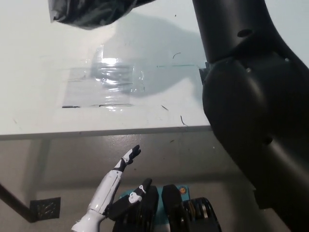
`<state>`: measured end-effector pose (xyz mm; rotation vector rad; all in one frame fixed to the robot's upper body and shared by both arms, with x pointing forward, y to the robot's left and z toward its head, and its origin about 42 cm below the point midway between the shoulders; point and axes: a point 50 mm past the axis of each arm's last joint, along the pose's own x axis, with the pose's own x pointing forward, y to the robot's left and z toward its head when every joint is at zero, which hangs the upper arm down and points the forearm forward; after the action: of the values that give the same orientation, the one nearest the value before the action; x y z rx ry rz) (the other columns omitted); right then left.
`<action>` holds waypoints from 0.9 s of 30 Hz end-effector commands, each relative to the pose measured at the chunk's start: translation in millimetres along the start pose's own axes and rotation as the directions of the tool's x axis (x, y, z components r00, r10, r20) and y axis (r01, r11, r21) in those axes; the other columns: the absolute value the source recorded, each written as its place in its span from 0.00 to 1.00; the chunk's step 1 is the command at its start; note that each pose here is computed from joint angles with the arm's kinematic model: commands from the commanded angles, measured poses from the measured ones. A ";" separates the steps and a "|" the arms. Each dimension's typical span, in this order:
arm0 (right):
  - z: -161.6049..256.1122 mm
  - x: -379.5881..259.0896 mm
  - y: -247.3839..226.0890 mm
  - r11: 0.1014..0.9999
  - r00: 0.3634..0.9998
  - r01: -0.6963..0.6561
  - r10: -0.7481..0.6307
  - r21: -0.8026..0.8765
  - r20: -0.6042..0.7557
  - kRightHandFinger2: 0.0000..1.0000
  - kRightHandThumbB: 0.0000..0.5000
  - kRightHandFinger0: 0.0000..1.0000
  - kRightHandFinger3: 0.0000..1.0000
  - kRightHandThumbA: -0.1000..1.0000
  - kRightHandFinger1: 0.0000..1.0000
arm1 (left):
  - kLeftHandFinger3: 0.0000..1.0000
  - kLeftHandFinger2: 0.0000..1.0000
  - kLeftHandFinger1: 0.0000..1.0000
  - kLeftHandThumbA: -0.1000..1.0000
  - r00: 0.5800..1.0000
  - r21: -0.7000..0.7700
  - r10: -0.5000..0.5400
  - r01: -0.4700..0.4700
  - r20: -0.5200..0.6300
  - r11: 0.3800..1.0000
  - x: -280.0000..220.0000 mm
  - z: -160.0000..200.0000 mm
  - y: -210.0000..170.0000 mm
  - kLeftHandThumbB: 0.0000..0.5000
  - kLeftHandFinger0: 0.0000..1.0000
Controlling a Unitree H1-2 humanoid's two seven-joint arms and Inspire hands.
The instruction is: The robot uses its right hand to pick up a bag of coffee beans and puts it in the black plastic bag, then the robot grabs the top of the bag and lifts it.
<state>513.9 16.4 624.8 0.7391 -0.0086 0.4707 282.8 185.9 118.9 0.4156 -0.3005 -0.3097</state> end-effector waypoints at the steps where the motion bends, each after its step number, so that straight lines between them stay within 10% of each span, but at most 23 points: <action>1: 22.4 -2.6 19.1 0.996 0.989 -0.086 0.088 -0.024 0.119 0.72 0.14 0.00 0.71 0.00 0.20 | 1.00 1.00 1.00 0.74 0.995 0.022 -0.003 0.001 0.096 1.000 7.2 12.3 5.6 0.23 0.99; 2: 9.7 1.7 7.0 0.998 0.993 -0.057 0.059 -0.021 0.102 0.72 0.14 0.00 0.87 0.00 0.20 | 1.00 1.00 1.00 0.74 0.995 0.021 -0.004 0.002 0.096 1.000 7.1 12.4 5.5 0.23 0.99; 5: -18.4 9.3 -18.0 1.000 0.998 -0.007 0.008 -0.009 0.067 0.71 0.16 0.00 0.75 0.00 0.21 | 1.00 1.00 1.00 0.73 0.995 0.021 -0.008 0.006 0.095 1.000 7.6 13.8 5.4 0.23 0.98; 9: -48.4 14.6 -44.0 1.000 0.999 0.011 -0.011 -0.004 0.039 0.66 0.20 0.00 0.95 0.00 0.19 | 1.00 1.00 1.00 0.72 0.995 0.014 -0.012 0.011 0.104 1.000 10.5 15.2 5.6 0.23 0.98; 12: -60.7 16.1 -54.8 0.999 1.000 0.026 -0.025 -0.035 0.014 0.54 0.19 0.00 0.74 0.00 0.08 | 1.00 1.00 1.00 0.72 0.994 0.021 -0.013 0.011 0.108 1.000 11.2 16.1 6.8 0.22 0.96; 14: -69.2 16.3 -63.7 0.998 0.999 0.050 -0.050 -0.044 0.000 0.54 0.22 0.00 0.86 0.00 0.07 | 1.00 1.00 1.00 0.74 0.994 0.045 -0.020 0.015 0.109 0.999 12.1 17.0 7.6 0.21 0.96; 16: -76.3 16.4 -72.2 0.998 0.998 0.060 -0.061 -0.033 -0.011 0.55 0.16 0.00 1.00 0.00 0.07 | 1.00 1.00 1.00 0.74 0.994 0.047 -0.020 0.015 0.110 0.999 12.6 18.0 7.7 0.22 0.94; 25: -131.3 12.2 -136.9 0.983 0.980 0.166 -0.173 -0.075 -0.094 0.67 0.17 0.00 1.00 0.00 0.11 | 1.00 1.00 0.99 0.68 0.994 0.031 -0.022 0.018 0.106 0.999 14.0 19.7 6.8 0.22 0.92; 26: -141.6 9.4 -153.6 0.973 0.971 0.192 -0.207 -0.129 -0.118 0.67 0.15 0.00 0.87 0.00 0.11 | 1.00 1.00 0.99 0.68 0.994 0.037 -0.026 0.022 0.105 0.999 14.9 20.1 5.6 0.23 0.92; 27: -147.2 7.5 -163.0 0.965 0.966 0.203 -0.225 -0.169 -0.125 0.70 0.18 0.00 0.97 0.00 0.15 | 1.00 1.00 0.99 0.70 0.994 0.045 -0.029 0.024 0.105 0.999 15.0 20.5 5.4 0.23 0.93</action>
<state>560.9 18.0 422.5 0.6550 0.2439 0.3103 290.0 183.5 128.4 0.4322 -0.3421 -0.3350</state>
